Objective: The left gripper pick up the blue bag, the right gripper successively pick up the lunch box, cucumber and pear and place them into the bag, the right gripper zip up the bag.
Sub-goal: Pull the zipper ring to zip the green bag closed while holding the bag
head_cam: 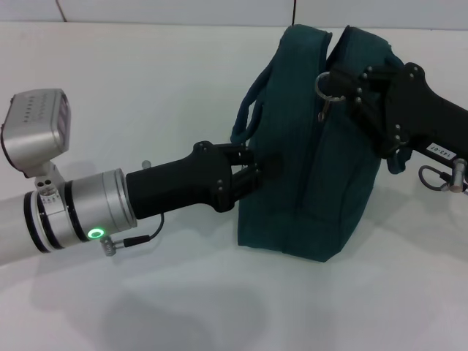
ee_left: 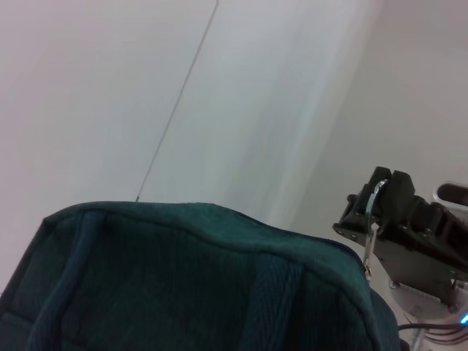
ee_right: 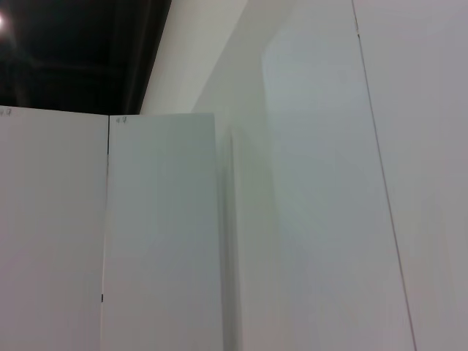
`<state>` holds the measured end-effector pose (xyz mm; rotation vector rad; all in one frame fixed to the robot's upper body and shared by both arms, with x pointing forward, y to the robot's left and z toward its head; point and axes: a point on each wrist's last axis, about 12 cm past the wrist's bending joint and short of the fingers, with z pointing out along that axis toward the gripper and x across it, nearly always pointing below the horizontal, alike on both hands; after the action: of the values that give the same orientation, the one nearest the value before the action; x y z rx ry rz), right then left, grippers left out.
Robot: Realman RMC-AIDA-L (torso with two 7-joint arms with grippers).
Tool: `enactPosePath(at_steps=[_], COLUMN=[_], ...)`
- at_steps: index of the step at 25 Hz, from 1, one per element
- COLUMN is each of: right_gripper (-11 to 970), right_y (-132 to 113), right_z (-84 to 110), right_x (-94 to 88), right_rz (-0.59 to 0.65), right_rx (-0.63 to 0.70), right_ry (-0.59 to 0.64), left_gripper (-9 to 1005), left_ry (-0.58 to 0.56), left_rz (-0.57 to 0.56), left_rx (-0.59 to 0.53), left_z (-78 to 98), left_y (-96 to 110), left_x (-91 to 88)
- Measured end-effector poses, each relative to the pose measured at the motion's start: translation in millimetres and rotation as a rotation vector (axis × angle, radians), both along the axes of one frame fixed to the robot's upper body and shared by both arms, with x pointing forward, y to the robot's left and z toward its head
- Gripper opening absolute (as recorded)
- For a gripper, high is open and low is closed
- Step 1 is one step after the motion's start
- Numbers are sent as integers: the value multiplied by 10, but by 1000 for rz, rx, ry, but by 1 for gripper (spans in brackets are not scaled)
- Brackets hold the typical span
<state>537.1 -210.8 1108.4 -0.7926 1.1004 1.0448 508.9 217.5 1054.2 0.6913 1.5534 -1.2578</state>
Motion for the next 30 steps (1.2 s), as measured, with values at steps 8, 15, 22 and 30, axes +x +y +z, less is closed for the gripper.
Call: enactPosePath(at_steps=[8, 15, 22, 30], right_gripper=[17, 18, 18, 18], right_y=[-30, -112, -207, -252], right_z=[14, 36, 4, -96], right_x=[8, 35, 128, 213], right_rz=[-23, -72, -164, -246], right_rx=[25, 53, 52, 21], right_ry=[3, 3, 62, 158], left_gripper=[184, 128, 66, 60], left_ry=[0, -7, -24, -26], left_rz=[-48, -120, -246, -350], left_rx=[23, 24, 30, 34], left_z=[-11, 13, 72, 101], left_y=[-27, -45, -60, -51], left_x=[-30, -80, -154, -243])
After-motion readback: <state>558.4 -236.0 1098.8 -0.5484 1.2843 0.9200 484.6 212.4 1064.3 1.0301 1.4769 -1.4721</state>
